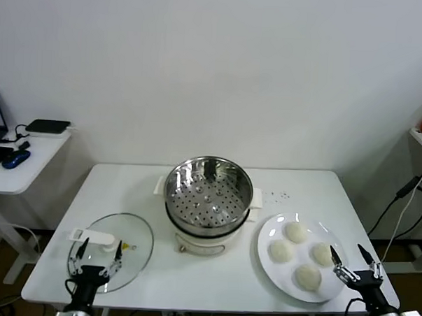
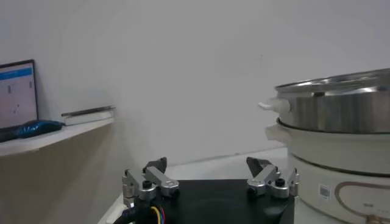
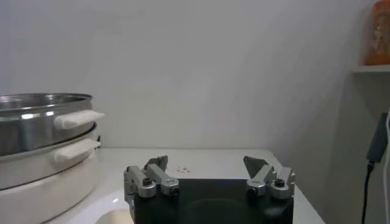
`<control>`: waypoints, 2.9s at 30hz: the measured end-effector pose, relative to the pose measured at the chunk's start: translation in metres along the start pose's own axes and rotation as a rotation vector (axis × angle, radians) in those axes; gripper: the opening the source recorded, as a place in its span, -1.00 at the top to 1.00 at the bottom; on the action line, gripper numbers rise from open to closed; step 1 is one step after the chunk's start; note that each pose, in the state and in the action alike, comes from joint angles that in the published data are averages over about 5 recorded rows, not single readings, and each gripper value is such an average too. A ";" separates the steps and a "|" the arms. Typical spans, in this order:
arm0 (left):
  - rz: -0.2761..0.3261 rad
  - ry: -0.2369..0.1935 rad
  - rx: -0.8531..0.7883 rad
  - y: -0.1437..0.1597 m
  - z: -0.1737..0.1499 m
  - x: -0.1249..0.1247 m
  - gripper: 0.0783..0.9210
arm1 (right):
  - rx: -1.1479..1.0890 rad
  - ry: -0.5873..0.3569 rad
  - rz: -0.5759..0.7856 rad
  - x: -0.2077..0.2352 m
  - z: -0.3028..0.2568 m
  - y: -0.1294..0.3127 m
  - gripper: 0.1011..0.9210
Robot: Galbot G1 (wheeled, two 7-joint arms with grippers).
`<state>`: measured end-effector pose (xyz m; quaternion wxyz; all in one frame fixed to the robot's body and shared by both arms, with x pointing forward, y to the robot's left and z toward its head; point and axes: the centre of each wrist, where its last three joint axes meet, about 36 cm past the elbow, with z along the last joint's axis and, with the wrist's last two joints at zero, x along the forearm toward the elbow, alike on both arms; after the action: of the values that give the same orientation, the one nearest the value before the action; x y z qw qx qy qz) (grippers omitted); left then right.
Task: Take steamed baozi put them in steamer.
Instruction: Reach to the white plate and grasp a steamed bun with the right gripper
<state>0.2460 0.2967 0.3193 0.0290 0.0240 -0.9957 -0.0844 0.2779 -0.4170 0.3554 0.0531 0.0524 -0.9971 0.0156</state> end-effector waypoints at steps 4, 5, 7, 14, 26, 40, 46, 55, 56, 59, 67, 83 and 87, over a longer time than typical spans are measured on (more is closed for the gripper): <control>0.002 -0.003 0.002 -0.003 -0.001 0.001 -0.77 | 0.038 0.009 -0.028 -0.013 -0.012 -0.004 -0.76; 0.003 -0.003 0.002 -0.004 -0.001 0.002 -0.77 | 0.053 0.017 -0.041 -0.018 -0.016 -0.005 -0.76; 0.008 -0.001 0.001 -0.006 0.000 0.004 -0.77 | 0.091 0.039 -0.075 -0.028 -0.026 -0.009 -0.76; 0.014 -0.005 0.000 -0.009 0.002 0.005 -0.77 | 0.272 0.176 -0.232 -0.068 -0.066 -0.028 -0.76; 0.030 -0.006 0.017 -0.017 0.009 0.010 -0.77 | 0.565 0.380 -0.503 -0.135 -0.152 -0.068 -0.76; 0.030 -0.017 0.020 -0.015 0.005 0.002 -0.77 | 0.742 0.597 -0.783 -0.211 -0.198 -0.089 -0.76; 0.023 -0.021 0.019 -0.011 0.001 -0.001 -0.77 | 0.790 0.677 -0.899 -0.247 -0.202 -0.081 -0.76; 0.012 -0.024 0.014 -0.004 -0.001 -0.004 -0.77 | 0.910 0.825 -1.046 -0.300 -0.208 -0.057 -0.76; 0.011 -0.024 0.013 -0.003 -0.002 -0.005 -0.77 | 0.922 0.846 -1.058 -0.305 -0.206 -0.054 -0.76; 0.006 -0.026 0.010 -0.001 -0.004 -0.006 -0.77 | 0.958 0.898 -1.081 -0.319 -0.204 -0.049 -0.76; 0.001 -0.029 0.012 0.000 -0.008 -0.011 -0.77 | 1.022 0.943 -1.080 -0.348 -0.209 -0.038 -0.76; -0.002 -0.023 0.012 -0.001 -0.009 -0.015 -0.77 | 1.091 0.984 -1.106 -0.377 -0.193 -0.007 -0.76; -0.003 -0.022 0.013 0.000 -0.009 -0.015 -0.77 | 1.098 0.996 -1.115 -0.378 -0.184 -0.002 -0.76</control>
<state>0.2620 0.2956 0.3277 0.0177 0.0248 -0.9965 -0.0784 0.6713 -0.3733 0.4978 0.4427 0.5295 -0.5427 0.4787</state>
